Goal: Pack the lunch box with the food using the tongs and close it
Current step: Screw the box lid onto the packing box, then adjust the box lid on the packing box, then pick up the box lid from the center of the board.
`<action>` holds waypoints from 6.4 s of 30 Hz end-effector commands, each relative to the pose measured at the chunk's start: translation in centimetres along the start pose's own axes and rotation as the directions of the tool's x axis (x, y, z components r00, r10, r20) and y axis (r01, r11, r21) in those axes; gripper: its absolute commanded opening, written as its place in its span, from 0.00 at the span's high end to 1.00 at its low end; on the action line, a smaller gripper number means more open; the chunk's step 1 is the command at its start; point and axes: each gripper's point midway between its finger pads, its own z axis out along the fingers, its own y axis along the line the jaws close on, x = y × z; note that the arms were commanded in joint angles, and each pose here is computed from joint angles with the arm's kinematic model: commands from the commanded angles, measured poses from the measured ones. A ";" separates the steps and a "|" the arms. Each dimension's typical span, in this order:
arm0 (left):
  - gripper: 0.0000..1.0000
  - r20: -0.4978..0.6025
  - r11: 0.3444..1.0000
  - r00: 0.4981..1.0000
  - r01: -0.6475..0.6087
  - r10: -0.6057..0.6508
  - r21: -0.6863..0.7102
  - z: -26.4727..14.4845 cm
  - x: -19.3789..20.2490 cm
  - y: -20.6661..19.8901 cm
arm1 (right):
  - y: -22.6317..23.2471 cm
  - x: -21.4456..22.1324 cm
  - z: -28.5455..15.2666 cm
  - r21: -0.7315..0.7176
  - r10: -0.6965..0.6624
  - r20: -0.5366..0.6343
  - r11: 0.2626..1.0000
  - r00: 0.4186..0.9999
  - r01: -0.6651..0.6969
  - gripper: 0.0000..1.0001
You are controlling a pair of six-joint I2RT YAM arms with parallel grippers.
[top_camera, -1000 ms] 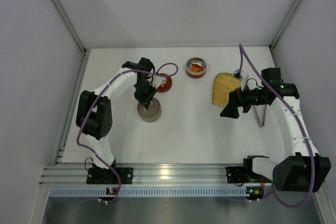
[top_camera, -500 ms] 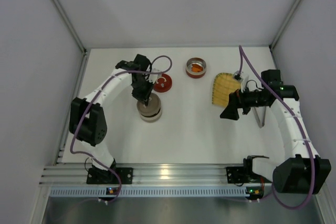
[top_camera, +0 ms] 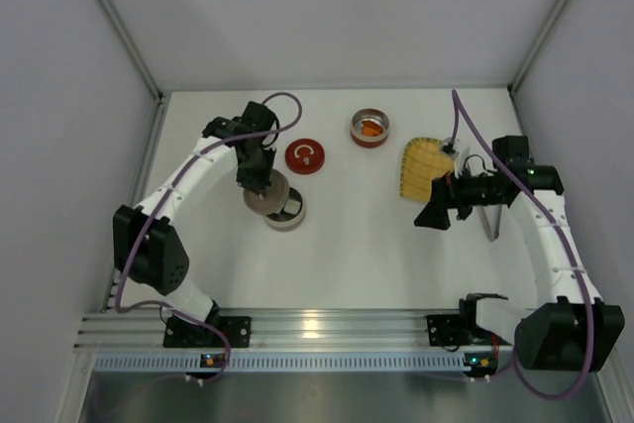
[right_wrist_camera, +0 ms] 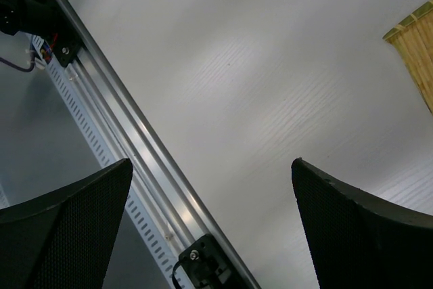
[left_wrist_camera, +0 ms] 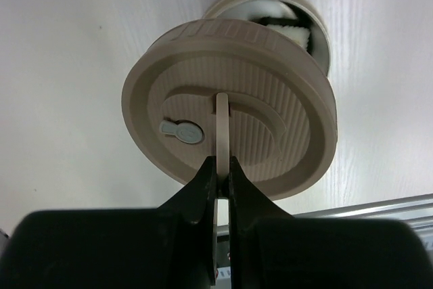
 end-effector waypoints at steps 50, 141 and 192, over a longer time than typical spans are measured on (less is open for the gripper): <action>1.00 -0.179 0.968 0.976 -0.156 0.121 -0.195 7.1 1.4 -3.0 | -0.1 -2.4 -0.4 0.048 -0.017 0.156 0.999 0.988 0.010 0.01; 0.90 0.104 0.248 0.255 -0.966 0.961 0.068 1.1 8.3 -5.7 | 0.2 -2.1 -0.3 0.019 -0.021 0.135 1.000 0.991 0.018 0.01; 0.41 0.270 0.963 0.960 -0.137 0.071 0.232 15.3 -21.3 0.6 | -2.6 -2.9 1.0 0.044 0.017 0.126 0.999 0.992 -0.022 0.01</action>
